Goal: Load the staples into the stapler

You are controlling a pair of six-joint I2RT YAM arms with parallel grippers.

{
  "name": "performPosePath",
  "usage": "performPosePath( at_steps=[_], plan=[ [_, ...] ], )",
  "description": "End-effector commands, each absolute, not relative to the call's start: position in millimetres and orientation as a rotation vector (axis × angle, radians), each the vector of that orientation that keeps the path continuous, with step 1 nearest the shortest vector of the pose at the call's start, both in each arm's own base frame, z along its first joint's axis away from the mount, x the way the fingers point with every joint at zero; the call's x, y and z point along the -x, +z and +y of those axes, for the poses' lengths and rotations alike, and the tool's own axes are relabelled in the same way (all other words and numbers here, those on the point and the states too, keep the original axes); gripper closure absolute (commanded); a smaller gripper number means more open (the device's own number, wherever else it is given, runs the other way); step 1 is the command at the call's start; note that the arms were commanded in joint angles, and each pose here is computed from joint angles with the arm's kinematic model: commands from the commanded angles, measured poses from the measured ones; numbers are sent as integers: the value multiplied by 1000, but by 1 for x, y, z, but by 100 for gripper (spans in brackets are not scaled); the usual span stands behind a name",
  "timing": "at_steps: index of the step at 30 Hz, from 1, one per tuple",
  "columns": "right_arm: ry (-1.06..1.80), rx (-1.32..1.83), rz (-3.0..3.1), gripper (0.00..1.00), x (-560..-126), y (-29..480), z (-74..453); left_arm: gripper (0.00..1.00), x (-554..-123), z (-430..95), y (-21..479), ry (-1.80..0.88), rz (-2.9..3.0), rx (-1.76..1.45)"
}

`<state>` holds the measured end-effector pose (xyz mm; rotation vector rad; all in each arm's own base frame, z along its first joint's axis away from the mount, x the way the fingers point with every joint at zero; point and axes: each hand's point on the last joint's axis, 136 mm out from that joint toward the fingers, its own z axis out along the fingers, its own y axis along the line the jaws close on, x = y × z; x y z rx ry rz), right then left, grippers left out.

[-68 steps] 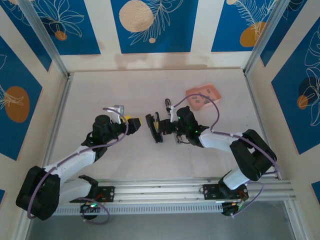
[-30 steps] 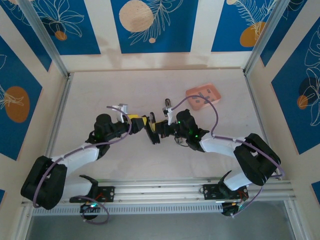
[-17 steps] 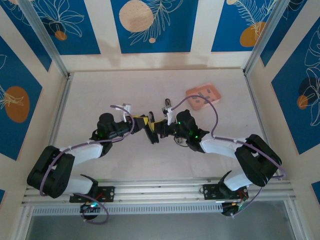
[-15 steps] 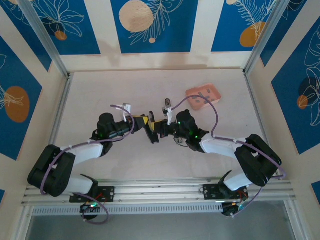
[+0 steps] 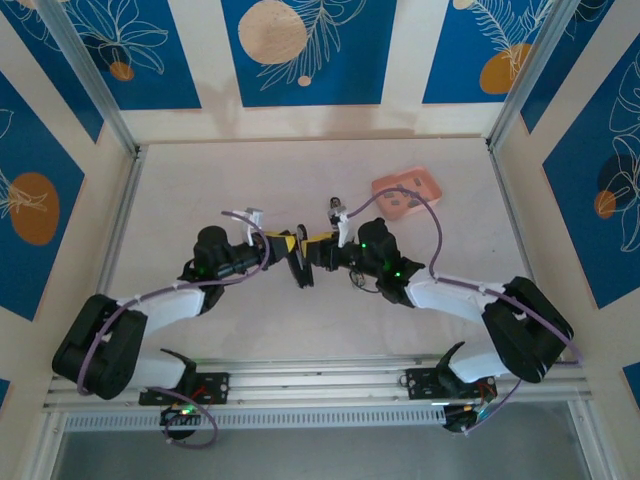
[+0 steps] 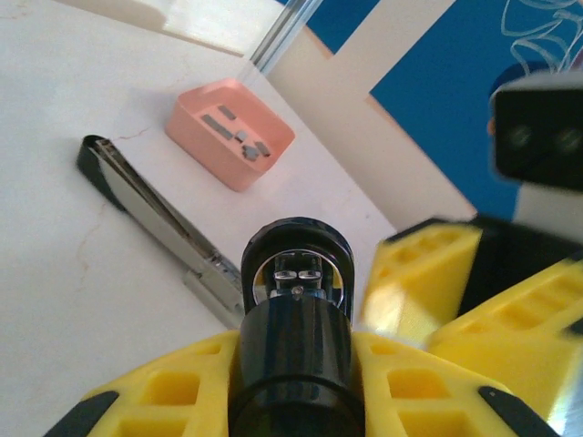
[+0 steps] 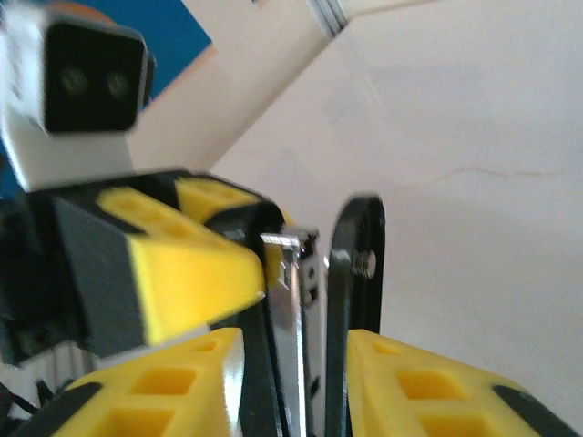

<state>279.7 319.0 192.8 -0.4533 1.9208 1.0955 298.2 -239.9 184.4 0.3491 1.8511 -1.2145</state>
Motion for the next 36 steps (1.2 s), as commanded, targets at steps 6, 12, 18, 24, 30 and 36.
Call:
performPosePath(
  at_steps=[6,12,18,24,30,36],
  plan=[
    [1178,453,1897,56,-279,221,305,98,-284,-223,215,-909,1705,-629],
    [1247,508,1996,56,-272,226,307,100,-269,-218,210,-748,1645,-831],
    [1297,576,2057,53,-263,229,311,100,-257,-220,208,-688,1555,-971],
    [1333,597,2163,49,-257,221,314,100,-247,-222,202,-649,1476,-1076],
    [1375,635,2260,47,-249,218,321,100,-242,-223,200,-629,1439,-1119],
    [1353,656,2342,47,-242,210,325,100,-237,-226,200,-653,1421,-1143]
  ],
)
